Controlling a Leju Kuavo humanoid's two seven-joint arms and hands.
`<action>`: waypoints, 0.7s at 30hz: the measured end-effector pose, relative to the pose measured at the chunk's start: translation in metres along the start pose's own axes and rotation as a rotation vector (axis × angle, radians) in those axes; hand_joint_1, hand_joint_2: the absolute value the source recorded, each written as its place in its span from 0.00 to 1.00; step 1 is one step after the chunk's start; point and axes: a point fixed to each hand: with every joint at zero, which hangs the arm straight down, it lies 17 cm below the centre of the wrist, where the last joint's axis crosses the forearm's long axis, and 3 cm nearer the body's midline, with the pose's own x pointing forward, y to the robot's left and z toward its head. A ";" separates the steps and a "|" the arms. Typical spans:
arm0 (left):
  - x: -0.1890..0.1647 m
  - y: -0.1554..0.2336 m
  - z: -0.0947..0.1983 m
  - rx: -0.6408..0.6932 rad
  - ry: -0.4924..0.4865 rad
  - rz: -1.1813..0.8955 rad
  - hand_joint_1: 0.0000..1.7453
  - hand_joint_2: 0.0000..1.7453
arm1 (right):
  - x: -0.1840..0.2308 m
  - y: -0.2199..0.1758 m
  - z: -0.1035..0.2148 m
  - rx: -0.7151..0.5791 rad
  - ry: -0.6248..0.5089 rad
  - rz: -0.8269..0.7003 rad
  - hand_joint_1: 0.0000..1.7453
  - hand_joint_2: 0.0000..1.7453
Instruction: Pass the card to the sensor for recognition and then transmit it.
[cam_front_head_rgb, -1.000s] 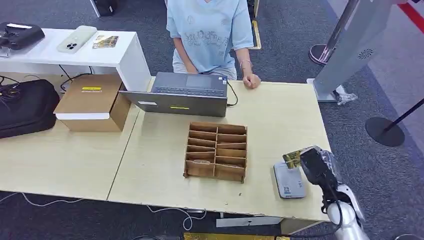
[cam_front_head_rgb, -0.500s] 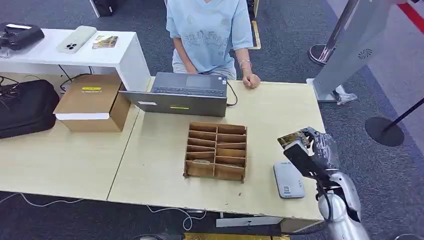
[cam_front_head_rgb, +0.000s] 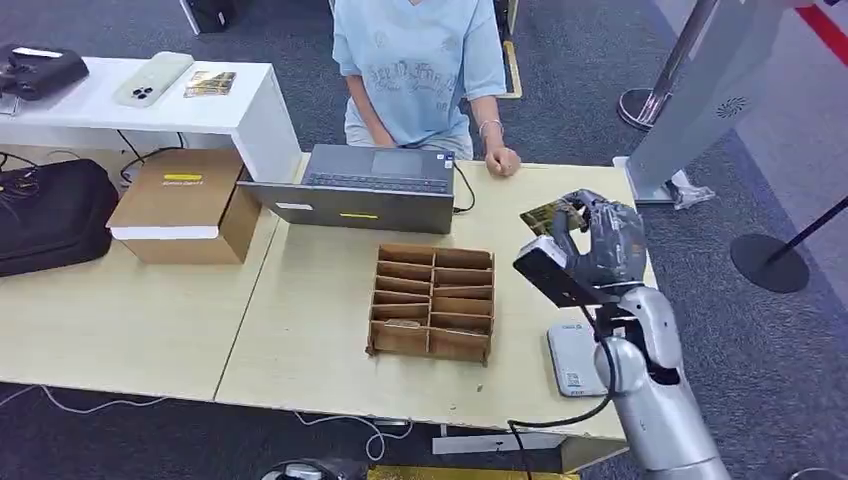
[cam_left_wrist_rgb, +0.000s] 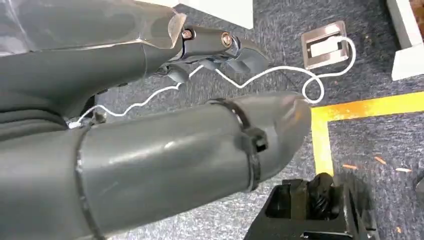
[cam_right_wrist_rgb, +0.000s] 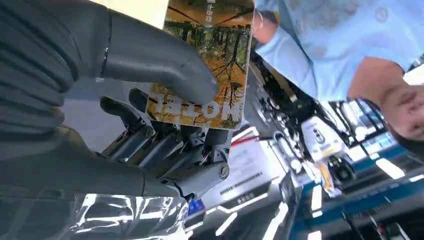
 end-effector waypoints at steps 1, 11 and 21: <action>0.001 0.001 0.000 0.000 -0.001 -0.008 0.00 0.00 | 0.007 -0.004 -0.007 -0.020 -0.011 0.024 1.00 1.00; 0.007 0.002 0.000 -0.002 -0.029 -0.062 0.00 0.00 | 0.063 -0.042 -0.061 -0.157 -0.121 0.180 1.00 1.00; 0.013 -0.011 -0.002 0.011 -0.091 -0.167 0.00 0.00 | 0.090 -0.042 -0.104 -0.133 -0.178 0.245 1.00 1.00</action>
